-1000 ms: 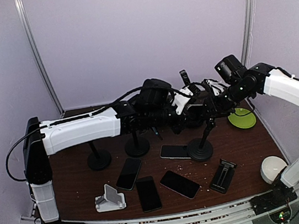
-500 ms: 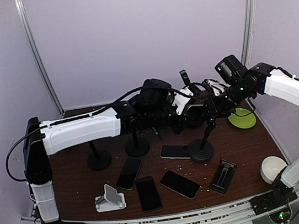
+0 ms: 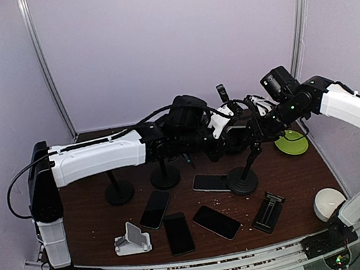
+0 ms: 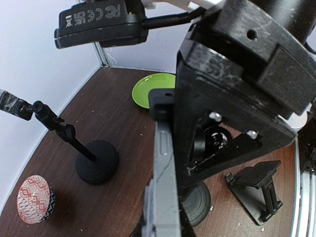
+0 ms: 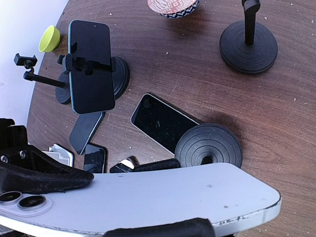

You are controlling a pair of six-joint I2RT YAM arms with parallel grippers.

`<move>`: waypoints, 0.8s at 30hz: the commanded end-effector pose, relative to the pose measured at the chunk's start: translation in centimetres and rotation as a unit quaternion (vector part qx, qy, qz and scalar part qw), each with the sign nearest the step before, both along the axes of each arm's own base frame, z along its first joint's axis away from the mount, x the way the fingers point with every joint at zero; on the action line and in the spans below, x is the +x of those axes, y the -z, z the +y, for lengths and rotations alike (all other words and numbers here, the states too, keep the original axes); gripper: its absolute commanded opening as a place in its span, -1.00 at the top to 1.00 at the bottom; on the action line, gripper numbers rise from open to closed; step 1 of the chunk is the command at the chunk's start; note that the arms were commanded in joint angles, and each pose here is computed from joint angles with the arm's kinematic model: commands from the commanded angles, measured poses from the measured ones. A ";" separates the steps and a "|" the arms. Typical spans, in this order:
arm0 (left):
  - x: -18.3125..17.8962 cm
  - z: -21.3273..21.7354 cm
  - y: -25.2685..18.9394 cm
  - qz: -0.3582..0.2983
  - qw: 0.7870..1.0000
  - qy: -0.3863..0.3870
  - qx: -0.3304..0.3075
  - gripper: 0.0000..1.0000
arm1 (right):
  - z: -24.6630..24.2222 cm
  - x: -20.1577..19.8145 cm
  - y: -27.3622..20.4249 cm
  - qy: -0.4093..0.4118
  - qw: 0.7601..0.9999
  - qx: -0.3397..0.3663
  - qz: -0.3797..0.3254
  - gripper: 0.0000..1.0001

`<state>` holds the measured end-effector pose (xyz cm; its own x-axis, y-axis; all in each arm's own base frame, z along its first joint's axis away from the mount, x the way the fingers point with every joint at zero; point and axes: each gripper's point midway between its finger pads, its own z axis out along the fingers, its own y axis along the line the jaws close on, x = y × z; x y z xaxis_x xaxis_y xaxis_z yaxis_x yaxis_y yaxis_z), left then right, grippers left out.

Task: Remove the phone from the phone stand
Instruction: Hold the phone stand, then remove the phone from the phone stand.

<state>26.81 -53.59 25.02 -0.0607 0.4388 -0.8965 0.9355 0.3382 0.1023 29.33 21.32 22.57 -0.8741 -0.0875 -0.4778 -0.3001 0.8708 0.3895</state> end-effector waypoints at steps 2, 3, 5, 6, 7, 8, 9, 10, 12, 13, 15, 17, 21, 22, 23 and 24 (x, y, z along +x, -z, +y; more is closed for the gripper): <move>-1.5 0.5 -12.7 -0.066 0.988 0.019 -0.141 1.00 | -6.1 1.9 1.8 0.082 0.991 -0.104 -0.018 0.57; -1.5 0.5 -12.7 -0.066 0.988 0.019 -0.141 1.00 | -6.2 1.9 1.9 0.082 0.991 -0.105 -0.018 0.57; -1.4 0.5 -12.6 -0.066 0.988 0.018 -0.140 1.00 | -6.5 2.0 2.0 0.085 0.990 -0.107 -0.017 0.57; -1.4 0.5 -12.6 -0.066 0.988 0.017 -0.140 1.00 | -6.6 2.0 2.1 0.086 0.990 -0.108 -0.017 0.57; -1.3 0.5 -12.7 -0.067 0.988 0.017 -0.140 1.00 | -6.7 2.0 2.1 0.087 0.990 -0.110 -0.017 0.57; -1.4 0.6 -12.7 -0.067 0.988 0.017 -0.139 1.00 | -6.8 2.1 2.2 0.088 0.990 -0.111 -0.016 0.57; -1.3 0.6 -12.7 -0.068 0.988 0.016 -0.140 1.00 | -6.9 2.1 2.3 0.088 0.990 -0.111 -0.015 0.58; -1.4 0.6 -12.7 -0.068 0.988 0.017 -0.140 1.00 | -7.0 2.1 2.4 0.089 0.990 -0.112 -0.014 0.57; -1.4 0.6 -12.8 -0.067 0.988 0.017 -0.140 1.00 | -7.1 2.1 2.5 0.090 0.989 -0.113 -0.013 0.58; -1.4 0.6 -12.8 -0.067 0.988 0.017 -0.141 1.00 | -7.2 2.1 2.6 0.091 0.989 -0.114 -0.013 0.57; -1.3 0.7 -12.9 -0.067 0.988 0.017 -0.141 1.00 | -7.3 2.2 2.7 0.092 0.989 -0.114 -0.012 0.57; -1.3 0.7 -12.9 -0.067 0.988 0.016 -0.142 1.00 | -7.5 2.2 2.8 0.093 0.989 -0.114 -0.011 0.57; -1.4 0.7 -13.0 -0.067 0.987 0.017 -0.142 1.00 | -7.7 2.2 3.0 0.094 0.989 -0.117 -0.010 0.58; -1.3 0.8 -13.0 -0.067 0.987 0.016 -0.142 1.00 | -7.8 2.2 3.0 0.095 0.988 -0.117 -0.009 0.58; -1.3 0.8 -13.0 -0.068 0.987 0.016 -0.142 1.00 | -7.8 2.3 3.0 0.096 0.988 -0.118 -0.009 0.58; -1.3 0.8 -13.0 -0.067 0.987 0.016 -0.142 1.00 | -7.9 2.3 3.1 0.097 0.988 -0.118 -0.009 0.58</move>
<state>26.79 -53.60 25.04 -0.0602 0.4382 -0.8968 0.9356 0.3379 0.1024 30.00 19.59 21.67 -0.8777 -0.0765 -0.4730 -0.2805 0.8824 0.3777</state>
